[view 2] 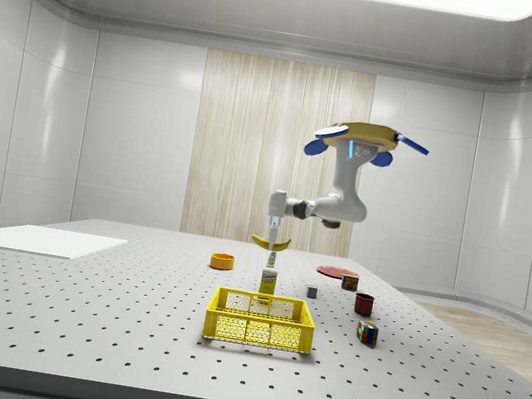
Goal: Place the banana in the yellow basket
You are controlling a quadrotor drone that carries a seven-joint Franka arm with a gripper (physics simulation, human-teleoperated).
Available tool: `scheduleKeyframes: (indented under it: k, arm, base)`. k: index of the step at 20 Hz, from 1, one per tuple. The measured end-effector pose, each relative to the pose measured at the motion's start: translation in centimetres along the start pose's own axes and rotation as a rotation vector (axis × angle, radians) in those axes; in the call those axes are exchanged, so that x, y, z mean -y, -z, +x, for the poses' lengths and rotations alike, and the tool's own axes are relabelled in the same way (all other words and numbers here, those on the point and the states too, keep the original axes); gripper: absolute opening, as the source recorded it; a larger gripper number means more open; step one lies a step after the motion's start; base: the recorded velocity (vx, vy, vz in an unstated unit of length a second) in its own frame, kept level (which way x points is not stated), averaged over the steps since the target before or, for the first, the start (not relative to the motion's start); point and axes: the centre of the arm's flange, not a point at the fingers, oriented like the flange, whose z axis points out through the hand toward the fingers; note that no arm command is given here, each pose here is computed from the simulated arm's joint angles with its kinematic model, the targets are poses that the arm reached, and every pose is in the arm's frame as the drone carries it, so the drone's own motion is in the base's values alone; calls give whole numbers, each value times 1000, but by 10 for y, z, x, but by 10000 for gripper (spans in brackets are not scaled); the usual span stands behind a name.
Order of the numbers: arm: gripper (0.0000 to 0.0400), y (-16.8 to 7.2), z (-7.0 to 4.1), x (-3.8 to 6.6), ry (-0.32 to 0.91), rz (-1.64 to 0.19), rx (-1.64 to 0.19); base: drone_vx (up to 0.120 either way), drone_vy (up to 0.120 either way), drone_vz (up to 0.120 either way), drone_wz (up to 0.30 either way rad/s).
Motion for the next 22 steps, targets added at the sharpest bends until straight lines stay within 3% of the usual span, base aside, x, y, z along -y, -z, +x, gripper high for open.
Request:
scheduleKeyframes:
  k: [4, 11, 16, 22]
  arm:
    - [200, 0, 0, 0, 0, 0, 0]
    - [200, 0, 0, 0, 0, 0, 0]
    - [200, 0, 0, 0, 0, 0, 0]
    - [200, 0, 0, 0, 0, 0, 0]
  base:
    - [0, 120, 0, 0]
    - [0, 120, -63, 0]
    - [104, 120, 0, 0]
    - [0, 120, -107, 0]
